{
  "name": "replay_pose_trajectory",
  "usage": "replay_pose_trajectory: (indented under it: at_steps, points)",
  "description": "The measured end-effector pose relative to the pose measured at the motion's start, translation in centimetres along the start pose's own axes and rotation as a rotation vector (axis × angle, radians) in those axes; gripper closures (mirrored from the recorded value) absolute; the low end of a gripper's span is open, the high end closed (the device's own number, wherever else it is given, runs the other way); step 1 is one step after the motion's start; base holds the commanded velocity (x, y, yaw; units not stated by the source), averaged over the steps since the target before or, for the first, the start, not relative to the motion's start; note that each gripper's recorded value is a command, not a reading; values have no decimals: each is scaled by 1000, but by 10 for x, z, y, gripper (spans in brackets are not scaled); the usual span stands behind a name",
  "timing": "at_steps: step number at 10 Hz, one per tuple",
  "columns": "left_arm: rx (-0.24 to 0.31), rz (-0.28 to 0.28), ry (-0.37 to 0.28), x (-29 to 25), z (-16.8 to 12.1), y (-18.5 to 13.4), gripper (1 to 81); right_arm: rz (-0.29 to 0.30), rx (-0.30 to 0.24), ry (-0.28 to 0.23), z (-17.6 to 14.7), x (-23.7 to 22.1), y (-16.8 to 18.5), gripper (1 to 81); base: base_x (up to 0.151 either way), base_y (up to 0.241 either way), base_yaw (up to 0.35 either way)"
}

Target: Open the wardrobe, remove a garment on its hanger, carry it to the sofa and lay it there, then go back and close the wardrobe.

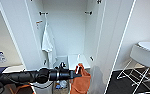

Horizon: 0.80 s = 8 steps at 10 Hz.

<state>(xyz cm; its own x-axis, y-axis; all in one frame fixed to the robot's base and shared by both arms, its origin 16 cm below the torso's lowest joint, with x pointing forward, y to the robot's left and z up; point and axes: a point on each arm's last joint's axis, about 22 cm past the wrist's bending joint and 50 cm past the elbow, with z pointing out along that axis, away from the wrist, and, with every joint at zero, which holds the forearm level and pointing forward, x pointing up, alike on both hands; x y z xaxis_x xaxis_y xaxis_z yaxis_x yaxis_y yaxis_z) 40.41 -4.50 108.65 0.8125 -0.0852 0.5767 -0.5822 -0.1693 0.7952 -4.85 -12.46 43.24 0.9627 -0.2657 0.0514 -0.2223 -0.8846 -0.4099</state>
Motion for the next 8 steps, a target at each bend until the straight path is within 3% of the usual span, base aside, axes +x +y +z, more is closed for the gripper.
replay_pose_trajectory:
  at_steps: [1,2,8]
  points:
    - [-59,0,51,12,-1,11,811,0,0,0,0,0,0,10,0,0,0]
    - [-81,3,75,19,1,13,811,0,0,0,0,0,0,10,0,0,0]
    - [-76,-35,77,6,4,-4,811,0,-2,-1,-1,-1,2,10,0,0,0]
